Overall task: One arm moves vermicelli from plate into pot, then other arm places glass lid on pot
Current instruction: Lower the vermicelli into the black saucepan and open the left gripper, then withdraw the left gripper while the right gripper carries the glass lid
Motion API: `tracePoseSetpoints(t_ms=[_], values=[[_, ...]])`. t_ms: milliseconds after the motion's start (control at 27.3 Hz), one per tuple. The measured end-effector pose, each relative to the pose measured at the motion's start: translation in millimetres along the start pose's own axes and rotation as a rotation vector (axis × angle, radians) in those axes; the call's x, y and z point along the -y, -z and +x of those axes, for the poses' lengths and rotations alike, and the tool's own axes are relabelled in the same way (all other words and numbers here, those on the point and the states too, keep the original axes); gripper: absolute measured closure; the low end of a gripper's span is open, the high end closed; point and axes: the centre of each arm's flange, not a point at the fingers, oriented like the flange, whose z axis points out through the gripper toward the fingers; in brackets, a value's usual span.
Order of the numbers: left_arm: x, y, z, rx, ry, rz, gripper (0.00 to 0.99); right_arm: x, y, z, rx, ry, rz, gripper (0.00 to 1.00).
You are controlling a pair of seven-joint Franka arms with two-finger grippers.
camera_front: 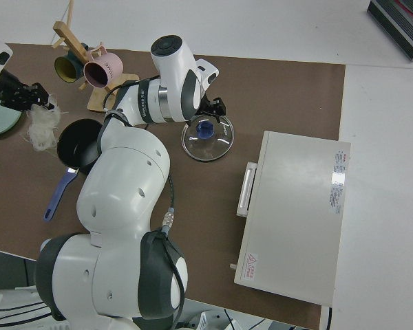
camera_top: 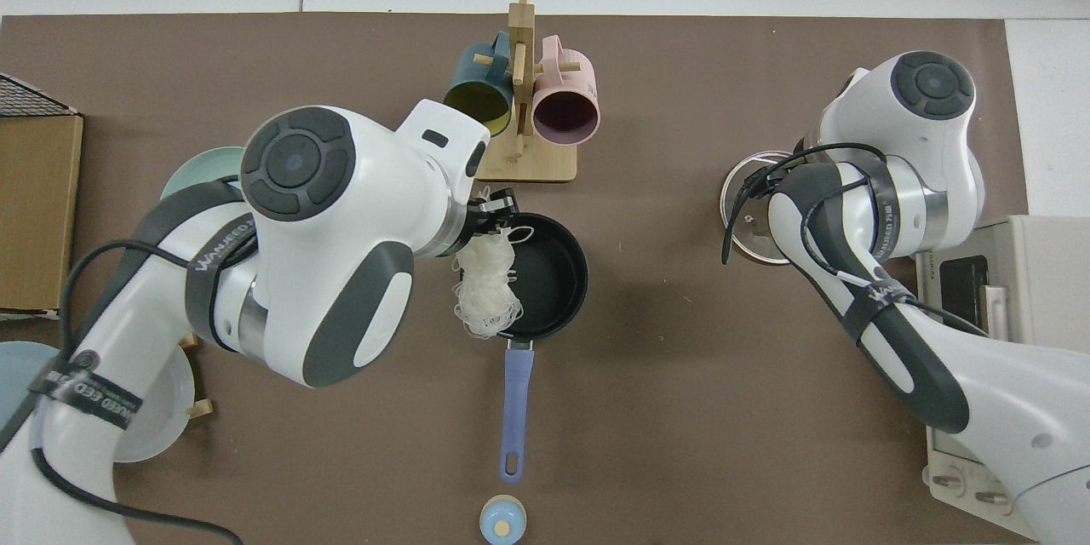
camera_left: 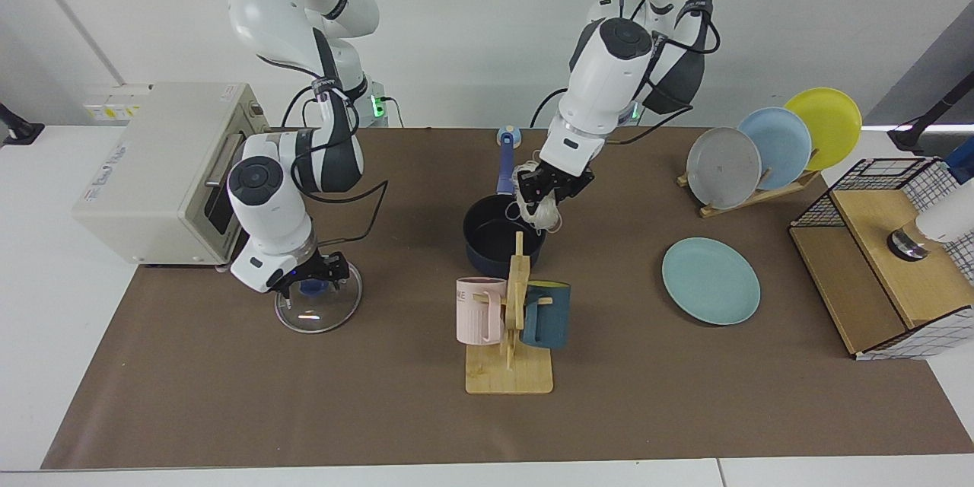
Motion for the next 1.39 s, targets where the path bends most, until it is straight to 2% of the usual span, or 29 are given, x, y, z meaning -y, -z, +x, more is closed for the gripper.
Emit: tracePoseSetpoints(t_ms=[257, 440, 806, 953, 990, 1063, 1099, 1319, 1356, 1393], values=[[-11.3, -40.8, -14.1, 0.008, -0.026, -0.027, 0.612, -5.4, -11.2, -6.2, 0.014, 0.001, 0.002, 0.02], [-13.8, -68.3, -13.1, 0.027, -0.027, -0.041, 0.612, -6.8, -12.1, -7.8, 0.014, -0.016, 0.025, 0.03], [-13.4, -120.7, -17.0, 0.058, -0.028, -0.059, 0.612, -4.9, -13.8, -10.1, 0.018, -0.026, 0.043, 0.05], [-10.1, -127.5, -17.7, 0.06, -0.025, -0.058, 0.612, -4.4, -14.5, -11.2, 0.021, -0.03, 0.05, 0.11], [-9.4, -128.1, -17.5, 0.06, -0.024, -0.057, 0.612, -4.3, -14.6, -11.7, 0.023, -0.031, 0.052, 0.22], [-8.3, -129.3, -17.7, 0.062, -0.023, -0.055, 0.612, -4.3, -14.7, -12.8, 0.028, -0.032, 0.054, 0.3], [-8.0, -129.9, -18.0, 0.063, -0.023, -0.054, 0.612, -4.5, -14.3, -13.1, 0.029, -0.033, 0.054, 0.4], [-6.4, -129.1, -14.5, 0.048, -0.015, -0.064, 0.634, -4.3, -13.4, -14.1, 0.032, -0.039, 0.055, 0.4], [-5.5, -128.4, -12.6, 0.043, -0.012, -0.067, 0.617, -4.6, -12.9, -14.2, 0.031, -0.042, 0.055, 0.4], [-4.8, -127.5, -10.8, 0.038, -0.01, -0.069, 0.559, -5.2, -12.3, -14.3, 0.031, -0.044, 0.055, 0.4]])
